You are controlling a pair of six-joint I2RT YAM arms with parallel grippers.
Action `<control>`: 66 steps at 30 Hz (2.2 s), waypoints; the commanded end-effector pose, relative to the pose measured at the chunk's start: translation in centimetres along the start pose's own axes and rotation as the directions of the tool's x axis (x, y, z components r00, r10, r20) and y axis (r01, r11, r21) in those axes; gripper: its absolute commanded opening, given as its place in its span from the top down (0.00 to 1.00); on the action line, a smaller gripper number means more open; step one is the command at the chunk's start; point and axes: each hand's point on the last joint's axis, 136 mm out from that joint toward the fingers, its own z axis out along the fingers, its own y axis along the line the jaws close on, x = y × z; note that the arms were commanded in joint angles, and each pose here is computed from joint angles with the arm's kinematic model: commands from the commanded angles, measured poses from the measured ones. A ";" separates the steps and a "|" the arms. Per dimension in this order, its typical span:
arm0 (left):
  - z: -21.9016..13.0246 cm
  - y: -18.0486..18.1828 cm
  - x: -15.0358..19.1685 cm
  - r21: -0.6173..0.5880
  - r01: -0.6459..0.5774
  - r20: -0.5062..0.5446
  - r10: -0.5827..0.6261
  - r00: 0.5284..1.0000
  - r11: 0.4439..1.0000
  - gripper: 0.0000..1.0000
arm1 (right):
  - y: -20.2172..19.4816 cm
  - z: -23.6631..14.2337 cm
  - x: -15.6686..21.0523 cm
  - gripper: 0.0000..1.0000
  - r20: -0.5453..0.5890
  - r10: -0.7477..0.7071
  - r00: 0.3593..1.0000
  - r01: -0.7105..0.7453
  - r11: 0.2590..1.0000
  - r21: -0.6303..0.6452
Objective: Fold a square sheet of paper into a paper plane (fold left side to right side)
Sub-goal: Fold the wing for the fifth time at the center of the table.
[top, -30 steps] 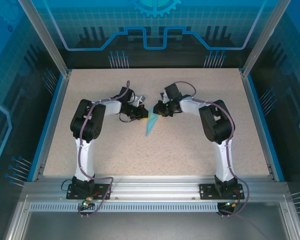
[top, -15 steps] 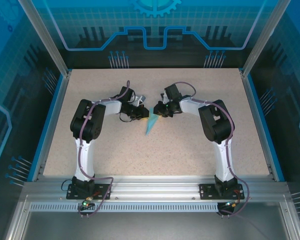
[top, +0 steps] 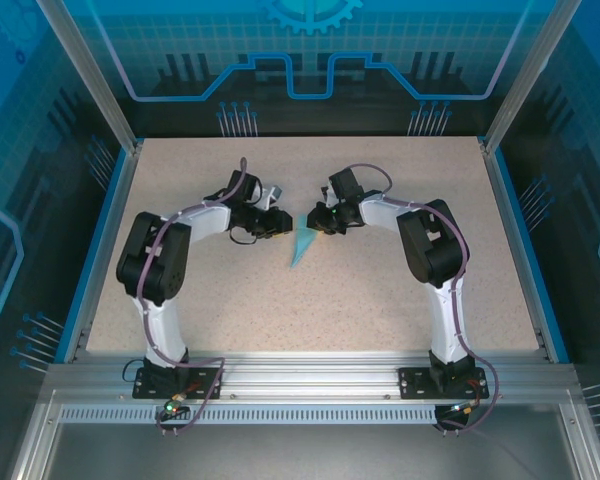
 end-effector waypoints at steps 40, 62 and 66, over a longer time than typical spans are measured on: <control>5.1 -0.8 6.4 -0.014 0.104 -0.206 -0.104 0.973 0.994 0.82 | -3.1 0.9 2.1 0.79 -0.087 0.043 0.995 -0.034 0.994 0.102; 3.0 -2.2 5.5 -0.020 0.059 -0.162 -0.061 0.985 0.998 0.81 | -3.1 0.9 2.1 0.79 -0.091 0.041 0.995 -0.031 0.994 0.105; 3.7 -1.5 5.7 -0.028 0.069 -0.178 -0.073 0.981 0.997 0.81 | -3.0 0.9 2.1 0.79 -0.091 0.039 0.995 -0.029 0.994 0.106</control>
